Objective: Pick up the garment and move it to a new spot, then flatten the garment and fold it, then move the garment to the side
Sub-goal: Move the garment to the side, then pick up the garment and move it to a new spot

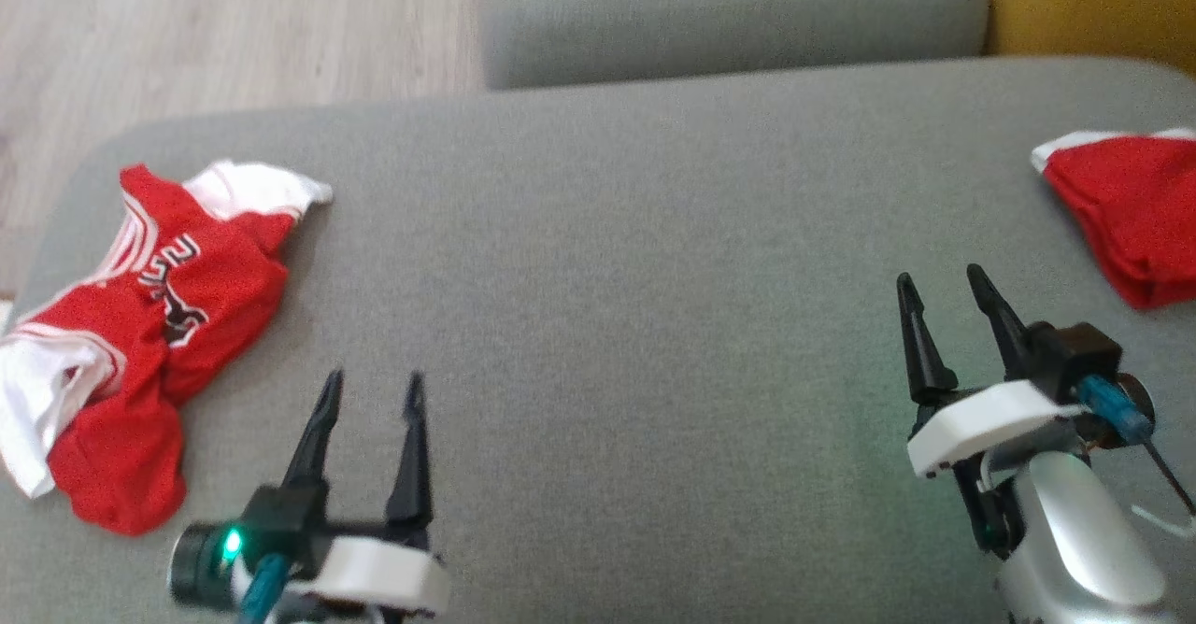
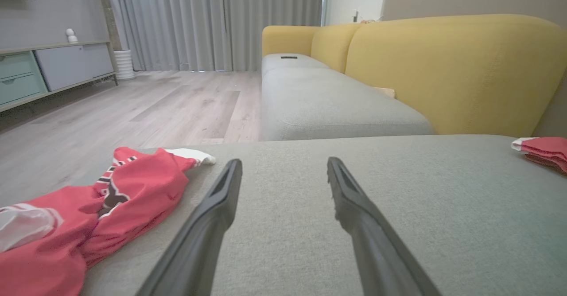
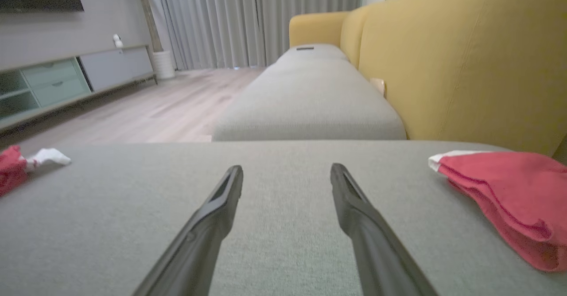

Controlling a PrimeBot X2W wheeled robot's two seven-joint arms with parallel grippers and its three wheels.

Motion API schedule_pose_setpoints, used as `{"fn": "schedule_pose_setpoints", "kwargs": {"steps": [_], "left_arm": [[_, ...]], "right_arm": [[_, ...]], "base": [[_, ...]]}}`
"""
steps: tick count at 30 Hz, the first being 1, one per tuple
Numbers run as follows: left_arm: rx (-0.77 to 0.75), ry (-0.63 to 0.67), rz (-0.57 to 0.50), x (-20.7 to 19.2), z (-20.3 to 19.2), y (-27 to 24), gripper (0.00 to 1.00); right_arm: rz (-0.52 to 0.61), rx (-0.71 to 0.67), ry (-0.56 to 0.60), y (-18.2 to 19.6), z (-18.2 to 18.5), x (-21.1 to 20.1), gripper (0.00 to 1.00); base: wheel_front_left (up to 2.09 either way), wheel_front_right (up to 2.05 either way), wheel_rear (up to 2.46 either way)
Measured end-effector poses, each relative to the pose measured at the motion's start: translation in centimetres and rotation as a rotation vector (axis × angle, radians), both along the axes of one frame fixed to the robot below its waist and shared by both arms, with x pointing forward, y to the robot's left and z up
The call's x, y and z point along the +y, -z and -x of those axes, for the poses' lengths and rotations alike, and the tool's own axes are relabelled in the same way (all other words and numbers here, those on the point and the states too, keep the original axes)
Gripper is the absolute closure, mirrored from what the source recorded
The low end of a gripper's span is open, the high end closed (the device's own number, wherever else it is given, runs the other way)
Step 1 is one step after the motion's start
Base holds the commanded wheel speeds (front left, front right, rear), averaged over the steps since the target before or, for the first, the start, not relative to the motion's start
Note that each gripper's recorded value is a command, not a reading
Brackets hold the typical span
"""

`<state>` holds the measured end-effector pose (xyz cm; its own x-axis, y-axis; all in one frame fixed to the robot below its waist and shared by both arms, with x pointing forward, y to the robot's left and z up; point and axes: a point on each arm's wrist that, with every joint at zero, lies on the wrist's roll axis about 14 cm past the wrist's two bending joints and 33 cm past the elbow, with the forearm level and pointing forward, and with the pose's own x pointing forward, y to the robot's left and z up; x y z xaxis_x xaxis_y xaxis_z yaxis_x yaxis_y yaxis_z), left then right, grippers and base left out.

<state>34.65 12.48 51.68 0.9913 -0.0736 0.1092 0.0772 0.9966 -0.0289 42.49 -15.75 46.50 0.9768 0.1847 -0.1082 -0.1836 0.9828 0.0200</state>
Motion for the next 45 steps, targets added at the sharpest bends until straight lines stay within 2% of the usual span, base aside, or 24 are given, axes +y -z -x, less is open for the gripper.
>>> {"fn": "schedule_pose_setpoints", "kwargs": {"steps": [5,8,13,22,37,45], "left_arm": [[0.021,-0.050,0.027,1.6,2.0,0.6,0.00],[0.015,-0.061,0.025,2.0,2.1,0.5,0.00],[0.009,-0.076,0.024,2.6,2.1,0.3,0.00],[0.000,-0.081,0.012,3.4,2.2,0.1,0.00],[-0.050,-0.106,-0.025,4.6,2.4,-1.4,0.00],[-0.046,-0.157,-0.042,6.0,3.2,-1.2,0.00]], "right_arm": [[-0.033,-0.137,-0.040,-4.2,1.8,1.3,0.00],[-0.045,-0.173,-0.047,-5.1,3.0,1.5,0.00],[-0.062,-0.162,-0.051,-4.5,4.4,1.7,0.00],[-0.092,-0.194,-0.058,-5.6,4.1,2.2,0.00],[-0.098,-0.147,-0.063,-3.9,4.5,2.5,0.00],[-0.099,-0.129,-0.126,-3.5,3.9,4.7,0.00]], "base": [[0.00,0.00,0.00],[0.00,0.00,0.00],[0.00,0.00,0.00],[0.00,0.00,0.00],[0.00,0.00,0.00],[0.00,0.00,0.00]]}}
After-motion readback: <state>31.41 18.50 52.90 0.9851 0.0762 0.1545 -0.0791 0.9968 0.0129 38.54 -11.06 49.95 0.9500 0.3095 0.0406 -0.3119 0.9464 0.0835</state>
